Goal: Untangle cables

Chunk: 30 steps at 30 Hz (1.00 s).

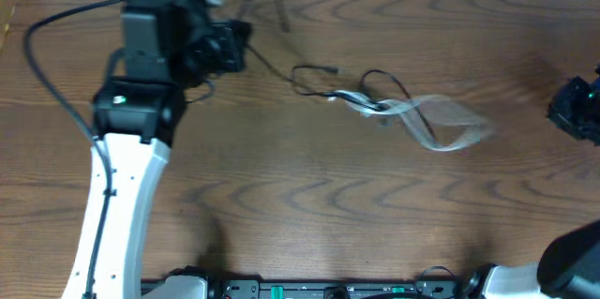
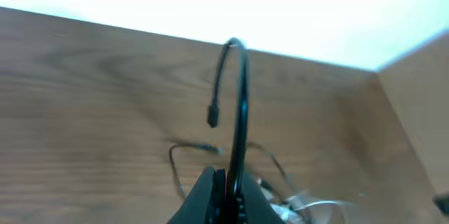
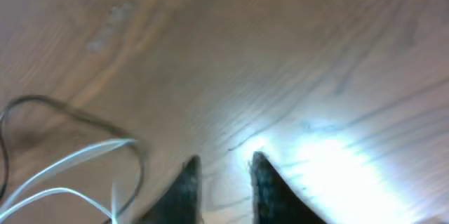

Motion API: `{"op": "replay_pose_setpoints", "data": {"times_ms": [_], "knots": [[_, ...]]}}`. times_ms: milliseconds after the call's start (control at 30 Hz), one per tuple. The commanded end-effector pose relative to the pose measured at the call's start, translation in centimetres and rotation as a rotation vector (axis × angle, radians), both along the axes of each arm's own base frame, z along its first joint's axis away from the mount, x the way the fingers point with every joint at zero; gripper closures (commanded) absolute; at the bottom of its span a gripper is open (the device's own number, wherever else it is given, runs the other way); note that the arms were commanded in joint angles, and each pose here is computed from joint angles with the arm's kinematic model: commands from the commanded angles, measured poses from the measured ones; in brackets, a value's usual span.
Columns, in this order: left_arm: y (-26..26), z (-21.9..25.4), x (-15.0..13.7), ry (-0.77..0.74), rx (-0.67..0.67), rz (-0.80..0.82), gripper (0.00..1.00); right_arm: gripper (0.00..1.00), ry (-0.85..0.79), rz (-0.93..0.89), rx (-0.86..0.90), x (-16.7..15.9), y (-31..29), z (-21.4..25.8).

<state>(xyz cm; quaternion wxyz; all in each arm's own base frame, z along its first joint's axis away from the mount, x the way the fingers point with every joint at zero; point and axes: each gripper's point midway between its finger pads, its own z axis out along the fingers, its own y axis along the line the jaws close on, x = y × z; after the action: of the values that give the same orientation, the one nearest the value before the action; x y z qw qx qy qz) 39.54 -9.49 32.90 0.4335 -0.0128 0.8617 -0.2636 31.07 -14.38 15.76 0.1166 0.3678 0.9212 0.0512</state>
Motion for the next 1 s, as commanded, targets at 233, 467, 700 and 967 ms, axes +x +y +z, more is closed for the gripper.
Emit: {"op": "replay_pose_setpoints", "data": {"times_ms": [233, 467, 700, 967], "knots": [[3.2, 3.0, 0.5, -0.057, -0.117, 0.065, 0.92, 0.30, -0.221, 0.334, 0.266, 3.2, 4.0, 0.1], [-2.2, 6.3, 0.1, -0.147, -0.194, -0.070, 0.93, 0.22, -0.437, 0.670, 0.430, 5.5, 12.3, 3.3], [-4.8, 10.9, -0.8, -0.228, -0.332, -0.159, 0.92, 0.18, -0.562, 0.974, 0.527, 6.7, 22.5, 5.5], [-6.6, 14.9, -2.7, -0.253, -0.487, -0.292, 0.93, 0.17, -0.645, 1.263, 0.530, 6.1, 32.6, 6.7]]}}
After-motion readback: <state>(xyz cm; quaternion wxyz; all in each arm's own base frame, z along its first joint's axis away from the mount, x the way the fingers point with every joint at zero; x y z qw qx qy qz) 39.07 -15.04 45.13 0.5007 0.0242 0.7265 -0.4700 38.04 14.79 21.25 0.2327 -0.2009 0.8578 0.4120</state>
